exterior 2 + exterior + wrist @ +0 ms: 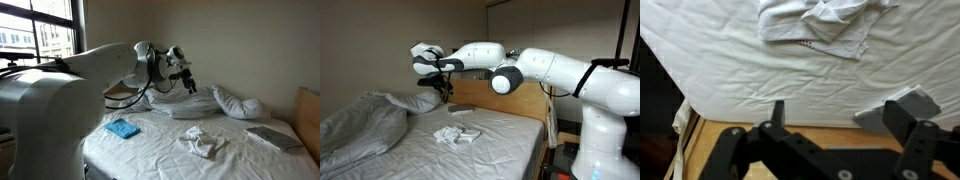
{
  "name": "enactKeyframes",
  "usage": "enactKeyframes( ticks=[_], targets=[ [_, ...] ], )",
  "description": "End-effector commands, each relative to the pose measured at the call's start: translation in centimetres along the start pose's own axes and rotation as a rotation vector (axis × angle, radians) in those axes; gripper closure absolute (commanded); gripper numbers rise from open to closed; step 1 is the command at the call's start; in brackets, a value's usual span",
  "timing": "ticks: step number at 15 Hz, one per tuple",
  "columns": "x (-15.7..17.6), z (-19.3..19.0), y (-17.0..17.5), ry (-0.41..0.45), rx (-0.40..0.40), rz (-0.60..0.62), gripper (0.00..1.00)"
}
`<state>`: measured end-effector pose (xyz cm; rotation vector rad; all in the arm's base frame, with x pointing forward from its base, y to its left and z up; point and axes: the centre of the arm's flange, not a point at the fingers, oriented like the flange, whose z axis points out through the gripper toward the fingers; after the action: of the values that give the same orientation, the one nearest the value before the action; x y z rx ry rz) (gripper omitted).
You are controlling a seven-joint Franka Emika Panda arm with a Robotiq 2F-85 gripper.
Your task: Fold the white cloth
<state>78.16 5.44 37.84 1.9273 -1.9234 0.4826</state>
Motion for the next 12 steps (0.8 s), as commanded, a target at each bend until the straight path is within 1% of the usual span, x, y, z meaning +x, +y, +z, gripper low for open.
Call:
enactKeyframes(
  ticks=[1, 2, 7, 10, 12],
  targets=[
    [3.0, 1.5, 7.1, -0.109, -0.036, 0.035, 0.0],
    [3.4, 1.9, 7.2, -0.145, -0.046, 0.042, 0.0],
    [4.7, 4.9, 7.9, -0.305, -0.18, 0.072, 0.0],
    [5.3, 6.5, 8.6, -0.378, -0.256, 0.097, 0.0],
    [5.7, 7.5, 9.2, -0.41, -0.343, 0.108, 0.0]
  ],
)
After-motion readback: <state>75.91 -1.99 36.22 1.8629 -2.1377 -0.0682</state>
